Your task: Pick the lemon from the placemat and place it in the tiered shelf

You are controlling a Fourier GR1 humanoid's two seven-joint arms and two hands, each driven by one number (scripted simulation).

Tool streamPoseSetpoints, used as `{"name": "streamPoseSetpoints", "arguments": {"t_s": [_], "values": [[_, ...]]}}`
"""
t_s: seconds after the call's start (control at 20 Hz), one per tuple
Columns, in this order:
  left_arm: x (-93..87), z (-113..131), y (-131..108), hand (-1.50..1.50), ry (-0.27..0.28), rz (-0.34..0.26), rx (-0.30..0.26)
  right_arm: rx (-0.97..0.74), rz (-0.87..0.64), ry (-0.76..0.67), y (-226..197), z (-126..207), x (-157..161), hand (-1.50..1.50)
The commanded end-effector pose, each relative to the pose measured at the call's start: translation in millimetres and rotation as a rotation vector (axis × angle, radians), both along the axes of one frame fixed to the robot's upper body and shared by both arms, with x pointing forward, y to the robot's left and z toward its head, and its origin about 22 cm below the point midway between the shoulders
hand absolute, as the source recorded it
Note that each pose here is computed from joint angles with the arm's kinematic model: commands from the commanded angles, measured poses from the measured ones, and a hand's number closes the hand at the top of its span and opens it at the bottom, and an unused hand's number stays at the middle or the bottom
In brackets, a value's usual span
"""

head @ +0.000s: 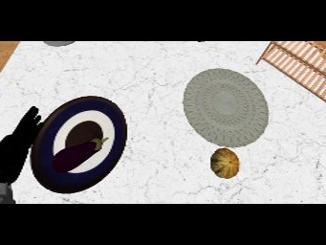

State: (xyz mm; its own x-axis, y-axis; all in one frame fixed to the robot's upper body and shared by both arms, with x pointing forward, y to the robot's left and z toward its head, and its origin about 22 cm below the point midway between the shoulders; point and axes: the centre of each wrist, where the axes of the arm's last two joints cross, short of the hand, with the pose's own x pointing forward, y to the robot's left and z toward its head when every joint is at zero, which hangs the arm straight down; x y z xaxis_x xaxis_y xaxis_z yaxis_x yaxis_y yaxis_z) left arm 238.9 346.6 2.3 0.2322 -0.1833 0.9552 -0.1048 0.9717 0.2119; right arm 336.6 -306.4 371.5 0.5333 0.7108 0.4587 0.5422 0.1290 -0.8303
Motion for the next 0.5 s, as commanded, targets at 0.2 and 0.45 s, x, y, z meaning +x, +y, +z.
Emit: {"name": "streamPoseSetpoints", "arguments": {"t_s": [0.2,0.45], "values": [[-6.7,-9,-2,0.0,-0.001,0.003,-0.009,-0.033,-0.106,0.073,-49,-10,25,1.5],[-9.4,-12,-3,0.0,0.006,-0.005,-0.017,0.005,-0.112,0.04,-79,-31,37,1.5]]}}
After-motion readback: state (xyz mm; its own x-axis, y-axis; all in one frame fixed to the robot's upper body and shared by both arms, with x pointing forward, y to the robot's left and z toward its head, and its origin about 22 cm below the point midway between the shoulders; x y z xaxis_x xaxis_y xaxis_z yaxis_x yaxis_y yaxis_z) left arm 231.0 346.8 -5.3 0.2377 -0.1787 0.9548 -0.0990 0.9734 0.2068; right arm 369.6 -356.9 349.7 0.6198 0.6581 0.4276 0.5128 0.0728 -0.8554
